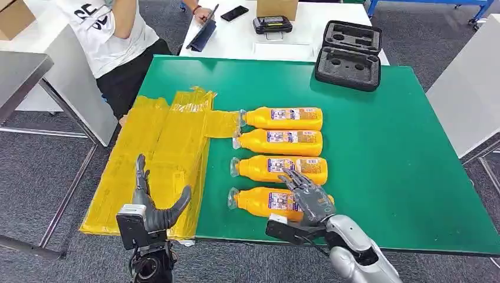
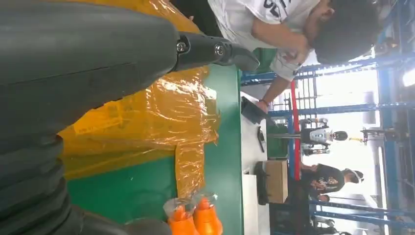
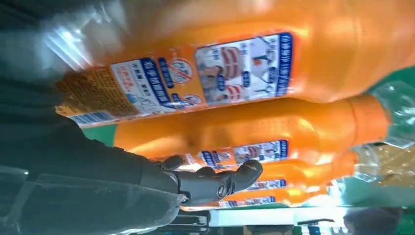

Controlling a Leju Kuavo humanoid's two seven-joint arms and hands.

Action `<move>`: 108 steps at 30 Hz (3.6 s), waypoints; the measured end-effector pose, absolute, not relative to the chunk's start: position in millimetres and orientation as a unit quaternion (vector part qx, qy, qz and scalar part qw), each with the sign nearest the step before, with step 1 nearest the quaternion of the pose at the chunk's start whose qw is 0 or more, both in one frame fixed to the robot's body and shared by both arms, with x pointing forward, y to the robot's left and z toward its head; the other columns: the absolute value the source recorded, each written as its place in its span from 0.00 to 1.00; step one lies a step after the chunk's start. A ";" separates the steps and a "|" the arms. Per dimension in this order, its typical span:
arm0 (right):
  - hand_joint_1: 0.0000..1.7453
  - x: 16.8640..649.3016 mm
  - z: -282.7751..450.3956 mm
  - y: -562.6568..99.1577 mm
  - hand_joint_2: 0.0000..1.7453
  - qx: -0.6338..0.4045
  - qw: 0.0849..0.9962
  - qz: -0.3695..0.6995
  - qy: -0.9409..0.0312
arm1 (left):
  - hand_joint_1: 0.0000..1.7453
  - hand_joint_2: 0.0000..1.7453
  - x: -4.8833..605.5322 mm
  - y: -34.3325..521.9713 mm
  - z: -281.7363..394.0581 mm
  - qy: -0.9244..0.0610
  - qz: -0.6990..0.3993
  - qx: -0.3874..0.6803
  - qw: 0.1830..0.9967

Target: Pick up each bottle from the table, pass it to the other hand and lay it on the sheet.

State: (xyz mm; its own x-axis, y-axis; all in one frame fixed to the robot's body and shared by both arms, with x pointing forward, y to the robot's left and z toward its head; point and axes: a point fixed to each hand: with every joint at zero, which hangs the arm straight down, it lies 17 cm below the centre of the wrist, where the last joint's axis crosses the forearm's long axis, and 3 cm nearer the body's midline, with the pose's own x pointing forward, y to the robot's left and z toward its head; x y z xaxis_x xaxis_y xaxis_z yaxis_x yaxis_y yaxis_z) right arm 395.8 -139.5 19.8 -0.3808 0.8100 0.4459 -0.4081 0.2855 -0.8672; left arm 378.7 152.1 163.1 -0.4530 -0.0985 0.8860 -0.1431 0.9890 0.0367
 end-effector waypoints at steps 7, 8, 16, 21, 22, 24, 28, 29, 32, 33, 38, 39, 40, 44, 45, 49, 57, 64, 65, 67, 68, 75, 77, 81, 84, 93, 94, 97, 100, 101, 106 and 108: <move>0.00 391.5 15.4 -143.4 1.00 -0.173 0.528 0.583 -0.593 | 0.00 1.00 379.3 156.3 161.9 -0.851 0.024 0.076 0.519; 0.00 391.2 14.5 -143.9 1.00 -0.176 0.527 0.585 -0.591 | 0.00 1.00 379.3 157.5 161.9 -0.851 0.025 0.080 0.519; 0.00 384.0 12.2 -145.5 1.00 -0.191 0.523 0.592 -0.583 | 0.00 1.00 379.2 160.7 158.3 -0.846 0.028 0.085 0.525; 0.00 383.0 13.9 -145.5 1.00 -0.197 0.522 0.593 -0.581 | 0.00 1.00 379.2 162.3 155.9 -0.843 0.029 0.086 0.530; 0.00 383.0 14.0 -145.7 1.00 -0.198 0.522 0.593 -0.581 | 0.00 1.00 379.2 162.3 155.4 -0.843 0.029 0.085 0.531; 0.00 382.6 13.7 -146.6 1.00 -0.200 0.523 0.592 -0.579 | 0.00 1.00 379.2 162.5 154.9 -0.842 0.029 0.085 0.531; 0.00 379.6 12.1 -151.0 1.00 -0.206 0.526 0.591 -0.576 | 0.00 1.00 379.1 163.5 153.8 -0.841 0.030 0.086 0.533; 0.00 377.4 10.9 -152.2 1.00 -0.207 0.527 0.591 -0.575 | 0.00 1.00 378.7 163.4 153.2 -0.841 0.030 0.086 0.534; 0.00 370.2 7.1 -156.2 1.00 -0.209 0.531 0.590 -0.572 | 0.00 1.00 377.8 163.5 151.7 -0.840 0.030 0.086 0.535; 0.00 368.6 6.2 -157.5 1.00 -0.209 0.533 0.589 -0.571 | 0.00 1.00 377.8 163.5 151.7 -0.840 0.030 0.086 0.535; 0.00 362.1 1.8 -165.2 1.00 -0.214 0.539 0.588 -0.564 | 0.00 1.00 376.7 163.5 148.3 -0.836 0.030 0.084 0.541; 0.00 362.0 1.1 -167.6 1.00 -0.218 0.540 0.588 -0.561 | 0.00 1.00 376.5 163.5 147.3 -0.835 0.031 0.082 0.543; 0.00 362.2 0.9 -169.4 1.00 -0.221 0.541 0.588 -0.559 | 0.00 1.00 376.3 163.4 146.1 -0.834 0.032 0.079 0.545; 0.00 362.5 -1.0 -173.9 1.00 -0.230 0.545 0.588 -0.551 | 0.00 1.00 375.3 163.2 143.1 -0.831 0.032 0.075 0.550; 0.00 361.8 -1.6 -174.3 1.00 -0.231 0.546 0.589 -0.550 | 0.00 1.00 375.1 163.0 142.6 -0.831 0.032 0.075 0.550; 0.00 361.0 -3.5 -180.4 1.00 -0.235 0.552 0.585 -0.545 | 0.00 1.00 374.4 162.7 141.0 -0.830 0.031 0.073 0.553; 0.00 367.2 0.0 -191.7 1.00 -0.243 0.559 0.575 -0.546 | 0.00 1.00 374.4 162.5 140.1 -0.829 0.030 0.069 0.554; 0.00 371.1 6.7 -186.1 1.00 -0.245 0.557 0.568 -0.554 | 0.00 1.00 375.0 165.1 139.5 -0.829 0.031 0.071 0.554; 0.00 371.4 7.0 -186.1 1.00 -0.245 0.557 0.568 -0.554 | 0.00 1.00 375.0 165.2 139.5 -0.829 0.031 0.071 0.554; 0.00 373.3 8.6 -186.6 1.00 -0.246 0.559 0.565 -0.555 | 0.00 1.00 374.9 165.2 139.3 -0.829 0.030 0.071 0.554; 0.00 375.4 10.4 -186.6 1.00 -0.246 0.560 0.562 -0.557 | 0.00 1.00 374.9 165.3 139.2 -0.829 0.030 0.072 0.554; 0.00 384.6 18.4 -188.1 1.00 -0.250 0.561 0.553 -0.563 | 0.00 1.00 375.1 166.6 138.6 -0.828 0.030 0.072 0.555; 0.00 385.4 18.1 -187.2 1.00 -0.246 0.566 0.550 -0.563 | 0.00 1.00 375.2 167.0 138.6 -0.828 0.030 0.073 0.555; 0.00 391.2 15.5 -184.7 1.00 -0.240 0.577 0.544 -0.560 | 0.00 1.00 376.8 168.4 139.0 -0.827 0.035 0.075 0.557; 0.00 393.5 10.6 -181.9 1.00 -0.236 0.584 0.542 -0.556 | 0.00 1.00 377.0 170.3 137.9 -0.824 0.041 0.078 0.560; 0.00 394.3 -8.9 -187.1 1.00 -0.232 0.601 0.547 -0.535 | 0.00 1.00 376.9 170.3 136.6 -0.822 0.042 0.077 0.562; 0.00 395.9 -9.8 -186.9 1.00 -0.232 0.602 0.547 -0.533 | 0.00 1.00 377.0 170.3 136.7 -0.822 0.043 0.077 0.562; 0.00 398.9 -13.7 -185.7 1.00 -0.229 0.604 0.550 -0.528 | 0.00 1.00 377.2 170.3 137.0 -0.822 0.043 0.077 0.562; 0.00 401.5 -15.8 -184.4 1.00 -0.227 0.604 0.553 -0.526 | 0.00 1.00 377.3 170.9 136.8 -0.822 0.044 0.077 0.562; 0.01 402.3 -16.5 -184.4 1.00 -0.227 0.605 0.554 -0.525 | 0.00 1.00 377.3 171.1 136.8 -0.822 0.044 0.077 0.562; 0.76 404.9 -17.5 -184.1 1.00 -0.226 0.604 0.556 -0.524 | 0.00 1.00 377.4 172.2 136.4 -0.822 0.045 0.078 0.563; 0.79 404.7 -18.4 -183.9 1.00 -0.225 0.604 0.557 -0.524 | 0.00 1.00 377.3 172.8 136.2 -0.822 0.045 0.079 0.563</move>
State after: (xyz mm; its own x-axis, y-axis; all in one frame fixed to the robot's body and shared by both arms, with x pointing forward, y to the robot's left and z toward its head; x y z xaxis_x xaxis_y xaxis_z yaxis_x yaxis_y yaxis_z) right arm 404.7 -183.9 -18.4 -0.1693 0.9085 0.3820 -0.4380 0.2779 -0.8550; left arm 377.3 172.8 136.2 -0.3540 -0.0788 0.9319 -0.1803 0.9835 0.0146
